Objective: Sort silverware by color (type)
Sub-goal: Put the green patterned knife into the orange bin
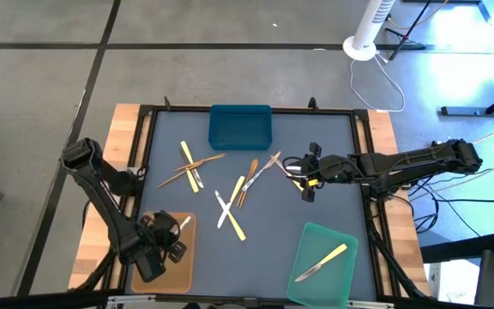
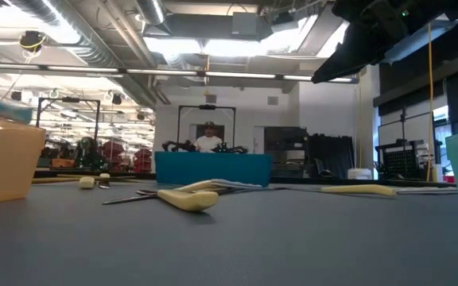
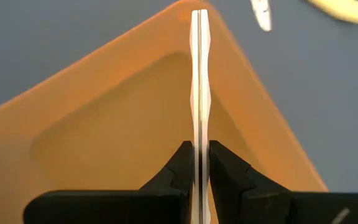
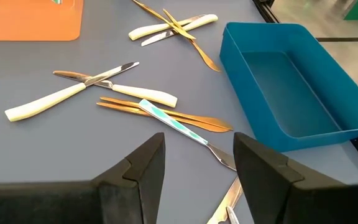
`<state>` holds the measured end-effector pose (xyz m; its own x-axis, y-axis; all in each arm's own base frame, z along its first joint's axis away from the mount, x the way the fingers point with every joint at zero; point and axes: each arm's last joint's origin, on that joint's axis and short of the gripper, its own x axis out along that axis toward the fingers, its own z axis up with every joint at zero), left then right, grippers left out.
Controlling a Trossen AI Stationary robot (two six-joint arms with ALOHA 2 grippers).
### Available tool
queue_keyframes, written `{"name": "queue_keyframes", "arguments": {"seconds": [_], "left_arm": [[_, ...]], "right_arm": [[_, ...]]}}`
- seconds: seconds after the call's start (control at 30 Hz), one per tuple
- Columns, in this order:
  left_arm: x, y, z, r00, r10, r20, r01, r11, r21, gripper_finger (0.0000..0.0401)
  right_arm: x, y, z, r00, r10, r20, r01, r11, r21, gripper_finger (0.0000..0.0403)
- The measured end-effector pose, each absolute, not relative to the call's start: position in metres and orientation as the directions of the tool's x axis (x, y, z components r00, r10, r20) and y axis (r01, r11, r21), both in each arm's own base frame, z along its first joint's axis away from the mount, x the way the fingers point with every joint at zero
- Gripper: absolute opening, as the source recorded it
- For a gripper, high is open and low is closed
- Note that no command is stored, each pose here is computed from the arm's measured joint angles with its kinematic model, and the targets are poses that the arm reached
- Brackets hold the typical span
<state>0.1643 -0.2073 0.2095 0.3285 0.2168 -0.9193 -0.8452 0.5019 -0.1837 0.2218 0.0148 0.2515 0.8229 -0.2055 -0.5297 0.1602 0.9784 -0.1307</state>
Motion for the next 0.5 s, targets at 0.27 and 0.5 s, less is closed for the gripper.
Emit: {"name": "queue_keyframes", "arguments": {"seconds": [0.27, 0.5], "left_arm": [[0.159, -0.204, 0.185, 0.275, 0.162, -0.948, -0.857, 0.489, -0.166, 0.0026], [0.156, -0.199, 0.169, 0.281, 0.154, -0.947, -0.856, 0.487, -0.175, 0.0026]], "right_arm": [[0.222, 0.015, 0.252, 0.823, -0.205, -0.530, 0.160, 0.978, -0.130, 0.0179], [0.222, 0.015, 0.251, 0.823, -0.205, -0.530, 0.160, 0.978, -0.131, 0.0179]]}}
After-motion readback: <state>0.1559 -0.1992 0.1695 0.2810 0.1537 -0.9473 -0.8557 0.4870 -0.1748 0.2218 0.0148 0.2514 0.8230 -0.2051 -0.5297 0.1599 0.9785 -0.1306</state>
